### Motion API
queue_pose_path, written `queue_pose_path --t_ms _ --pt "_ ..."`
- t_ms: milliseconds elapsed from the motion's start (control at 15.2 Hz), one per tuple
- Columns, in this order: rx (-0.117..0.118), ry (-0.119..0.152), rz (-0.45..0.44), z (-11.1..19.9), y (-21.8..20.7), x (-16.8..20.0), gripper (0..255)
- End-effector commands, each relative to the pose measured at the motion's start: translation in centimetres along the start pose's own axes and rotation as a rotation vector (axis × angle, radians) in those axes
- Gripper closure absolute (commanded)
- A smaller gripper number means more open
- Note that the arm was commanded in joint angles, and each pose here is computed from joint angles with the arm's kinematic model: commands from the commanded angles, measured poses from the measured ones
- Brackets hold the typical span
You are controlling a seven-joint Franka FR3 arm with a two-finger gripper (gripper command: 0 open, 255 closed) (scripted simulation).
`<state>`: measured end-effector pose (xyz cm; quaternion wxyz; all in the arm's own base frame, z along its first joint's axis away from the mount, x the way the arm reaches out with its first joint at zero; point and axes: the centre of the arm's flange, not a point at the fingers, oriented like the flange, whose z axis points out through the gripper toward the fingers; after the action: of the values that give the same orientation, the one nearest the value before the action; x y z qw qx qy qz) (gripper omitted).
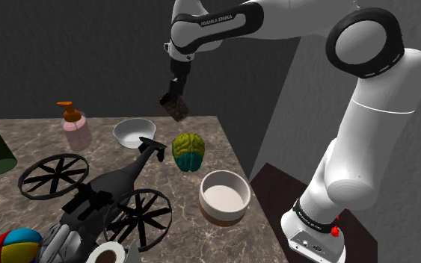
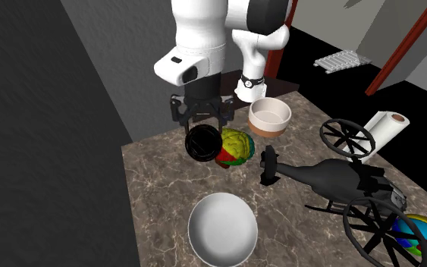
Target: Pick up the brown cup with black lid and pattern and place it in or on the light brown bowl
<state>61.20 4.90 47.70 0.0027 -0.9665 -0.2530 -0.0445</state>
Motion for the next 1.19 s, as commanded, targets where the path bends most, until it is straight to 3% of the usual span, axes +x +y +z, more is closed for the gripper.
queue_pose_path --t_ms 0,1122 --pt "0.0 0.001 0.0 -0.5 -1.7 -2.0 255" --pt "0.0 0.001 0.0 -3.9 -17.2 -17.9 255"
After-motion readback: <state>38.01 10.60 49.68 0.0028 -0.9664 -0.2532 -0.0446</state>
